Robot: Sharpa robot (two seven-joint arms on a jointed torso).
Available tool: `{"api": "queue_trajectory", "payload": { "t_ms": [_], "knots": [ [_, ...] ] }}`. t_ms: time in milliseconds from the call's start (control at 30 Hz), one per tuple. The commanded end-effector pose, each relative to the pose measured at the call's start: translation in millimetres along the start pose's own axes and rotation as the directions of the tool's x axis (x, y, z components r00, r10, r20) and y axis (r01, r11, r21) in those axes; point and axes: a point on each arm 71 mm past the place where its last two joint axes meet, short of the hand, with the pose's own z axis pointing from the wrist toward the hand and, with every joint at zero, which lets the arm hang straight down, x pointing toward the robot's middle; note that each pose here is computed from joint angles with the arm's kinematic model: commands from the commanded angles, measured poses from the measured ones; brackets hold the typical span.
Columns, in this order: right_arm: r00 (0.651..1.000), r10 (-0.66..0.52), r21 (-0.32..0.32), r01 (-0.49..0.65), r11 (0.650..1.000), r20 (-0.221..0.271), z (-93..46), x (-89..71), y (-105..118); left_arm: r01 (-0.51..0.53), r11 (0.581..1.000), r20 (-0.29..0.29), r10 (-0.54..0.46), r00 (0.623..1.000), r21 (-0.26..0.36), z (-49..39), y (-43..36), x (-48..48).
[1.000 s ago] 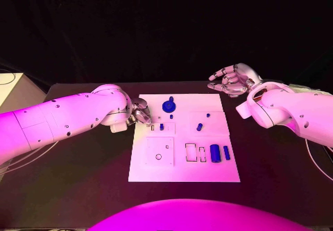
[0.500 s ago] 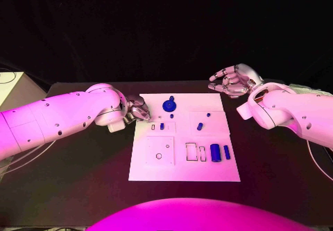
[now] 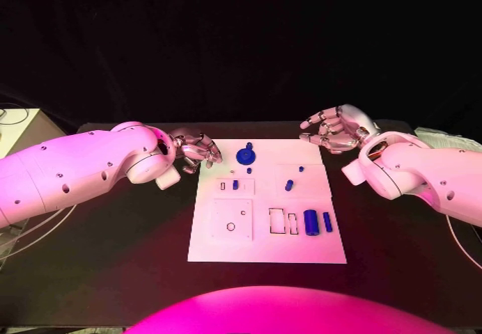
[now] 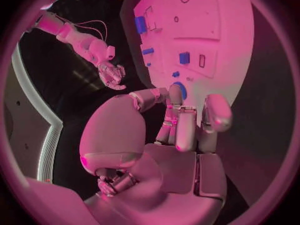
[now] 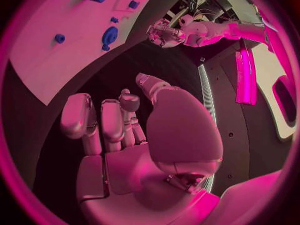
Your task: Assemble the parts on the task board
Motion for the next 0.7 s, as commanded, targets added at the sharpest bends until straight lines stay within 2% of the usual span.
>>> {"api": "queue_trajectory", "payload": {
  "t_ms": [33, 200, 367, 533, 700],
  "knots": [
    [0.998, -0.025, -0.048, 0.023, 0.999, -0.052, -3.2, 7.7, 2.5, 0.085, 0.990, 0.045, -0.090, 0.995, 0.109, -1.9, -6.3, -1.9],
    [0.997, -0.031, -0.051, 0.027, 0.998, -0.066, -5.7, 11.8, 1.3, 0.102, 0.985, 0.064, -0.112, 0.992, 0.139, -3.2, -6.0, -2.8],
    [0.997, -0.036, -0.054, 0.032, 0.998, -0.062, -6.8, 12.6, -0.8, 0.130, 0.972, 0.106, -0.153, 0.983, 0.196, -6.2, -6.6, -7.4],
    [0.999, -0.026, -0.054, 0.024, 0.998, -0.027, -5.9, 7.8, -4.3, 0.184, 0.945, 0.143, -0.228, 0.963, 0.270, -9.9, -6.2, -15.2],
    [0.999, 0.039, -0.030, -0.038, 0.999, 0.030, -3.1, -2.8, -13.1, 0.274, 0.882, 0.157, -0.355, 0.922, 0.385, -13.1, -3.8, -29.3]
  ]
}}
